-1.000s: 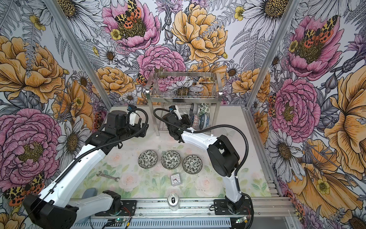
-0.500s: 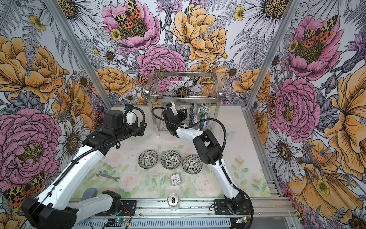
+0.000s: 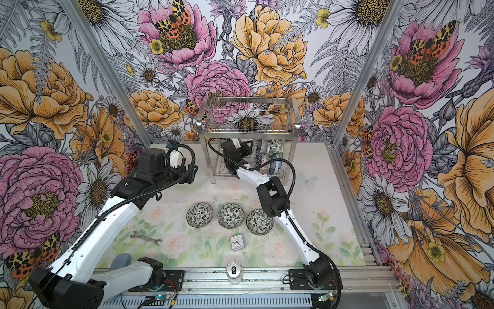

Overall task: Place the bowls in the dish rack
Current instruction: 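Lower the pale green bowl into the rack slot beside the leaf-print bowl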

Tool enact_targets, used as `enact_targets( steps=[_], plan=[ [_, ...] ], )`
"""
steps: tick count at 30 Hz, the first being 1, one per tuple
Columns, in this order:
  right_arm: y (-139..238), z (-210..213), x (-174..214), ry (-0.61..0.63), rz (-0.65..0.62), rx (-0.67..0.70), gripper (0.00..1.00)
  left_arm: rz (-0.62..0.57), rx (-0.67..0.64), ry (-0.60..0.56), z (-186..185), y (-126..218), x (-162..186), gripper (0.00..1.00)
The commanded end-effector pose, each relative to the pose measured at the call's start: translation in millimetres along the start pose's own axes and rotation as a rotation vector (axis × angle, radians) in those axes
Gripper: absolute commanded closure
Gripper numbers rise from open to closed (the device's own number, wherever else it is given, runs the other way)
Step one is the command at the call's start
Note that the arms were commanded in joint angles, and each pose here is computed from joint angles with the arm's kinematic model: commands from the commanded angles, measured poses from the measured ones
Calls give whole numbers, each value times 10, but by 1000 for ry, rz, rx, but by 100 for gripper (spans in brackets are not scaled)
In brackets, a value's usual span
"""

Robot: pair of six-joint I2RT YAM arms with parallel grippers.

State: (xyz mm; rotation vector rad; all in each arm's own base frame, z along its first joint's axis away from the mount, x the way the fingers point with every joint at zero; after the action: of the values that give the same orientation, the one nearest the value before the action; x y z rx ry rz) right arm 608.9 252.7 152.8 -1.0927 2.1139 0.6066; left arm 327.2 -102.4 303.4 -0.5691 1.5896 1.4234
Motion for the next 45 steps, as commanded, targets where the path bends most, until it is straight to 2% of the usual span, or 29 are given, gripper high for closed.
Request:
enact_targets(
  steps=[1, 18, 25, 30, 45],
  plan=[
    [-62, -23, -53, -20, 1, 15, 100, -16, 13, 25, -1, 7, -8, 1],
    [-245, 75, 225, 45, 57, 4, 100, -11, 22, 24, -14, -15, 0, 1],
    [-145, 217, 189, 62, 36, -94, 100, -7, 23, 24, -16, -25, 6, 1],
    [-57, 250, 111, 43, 18, -143, 83, -5, 25, 23, -19, -30, 11, 1],
    [-8, 152, 5, 4, 16, -177, 73, -9, 29, 25, -25, -16, 5, 2]
  ],
)
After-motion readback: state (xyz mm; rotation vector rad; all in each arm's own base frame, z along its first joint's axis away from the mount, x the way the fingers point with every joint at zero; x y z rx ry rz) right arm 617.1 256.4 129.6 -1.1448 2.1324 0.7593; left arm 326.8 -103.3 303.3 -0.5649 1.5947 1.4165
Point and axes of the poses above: each gripper's point midway between its finger pads, its own y axis back along the fingers, its own z axis along the line the jaws close on, x = y × z, the point moved 2 cm from there along y, back along the fingers, and after that the axes turned 7 degrees about -y, right-handed, at the moved point
